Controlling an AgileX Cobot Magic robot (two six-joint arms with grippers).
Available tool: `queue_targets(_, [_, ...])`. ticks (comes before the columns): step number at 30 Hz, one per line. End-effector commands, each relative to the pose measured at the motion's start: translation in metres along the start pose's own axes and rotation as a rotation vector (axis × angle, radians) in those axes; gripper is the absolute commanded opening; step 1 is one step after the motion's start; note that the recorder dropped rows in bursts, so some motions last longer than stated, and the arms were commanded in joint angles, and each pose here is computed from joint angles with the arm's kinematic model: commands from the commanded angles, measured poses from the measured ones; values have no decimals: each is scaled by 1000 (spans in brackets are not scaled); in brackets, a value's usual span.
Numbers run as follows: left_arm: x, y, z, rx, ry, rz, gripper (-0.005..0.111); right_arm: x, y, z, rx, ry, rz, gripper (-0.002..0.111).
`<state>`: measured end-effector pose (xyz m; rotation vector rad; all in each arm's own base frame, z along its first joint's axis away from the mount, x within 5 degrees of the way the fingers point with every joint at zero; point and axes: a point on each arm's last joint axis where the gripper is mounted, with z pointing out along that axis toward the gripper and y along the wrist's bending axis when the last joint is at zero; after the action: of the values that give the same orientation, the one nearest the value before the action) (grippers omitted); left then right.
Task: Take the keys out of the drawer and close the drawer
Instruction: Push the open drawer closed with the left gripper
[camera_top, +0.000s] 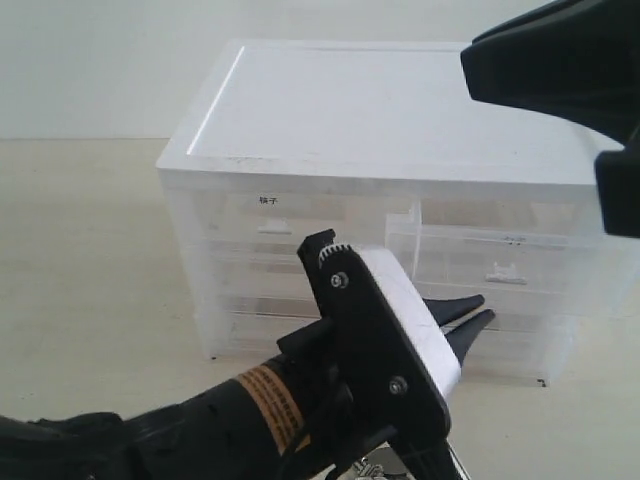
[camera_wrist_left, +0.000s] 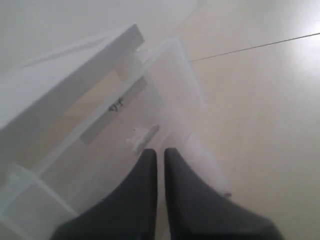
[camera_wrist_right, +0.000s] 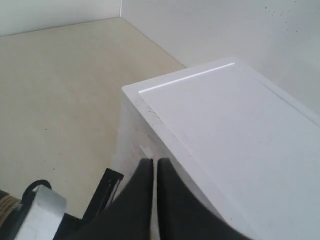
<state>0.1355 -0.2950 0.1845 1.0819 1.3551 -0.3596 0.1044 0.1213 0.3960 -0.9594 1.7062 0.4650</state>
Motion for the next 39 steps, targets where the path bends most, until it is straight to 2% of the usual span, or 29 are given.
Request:
queue_targets(1, [11,5,3,-151,51,18,5,1,0,0,0,3,3,0])
queue_targets(6, [18,0,18,-169,72,31,5,1,0,0,0,3,3,0])
queue_targets(12, [8,0,36,-210,53,65,5,1,0,0,0,3,3,0])
queue_targets(24, [10,19,42,-285,69,51,5,2,0,0,0,7,4,0])
queue_targets(39, [8,25,44,-310,49,46,5,2,0,0,0,7,3,0])
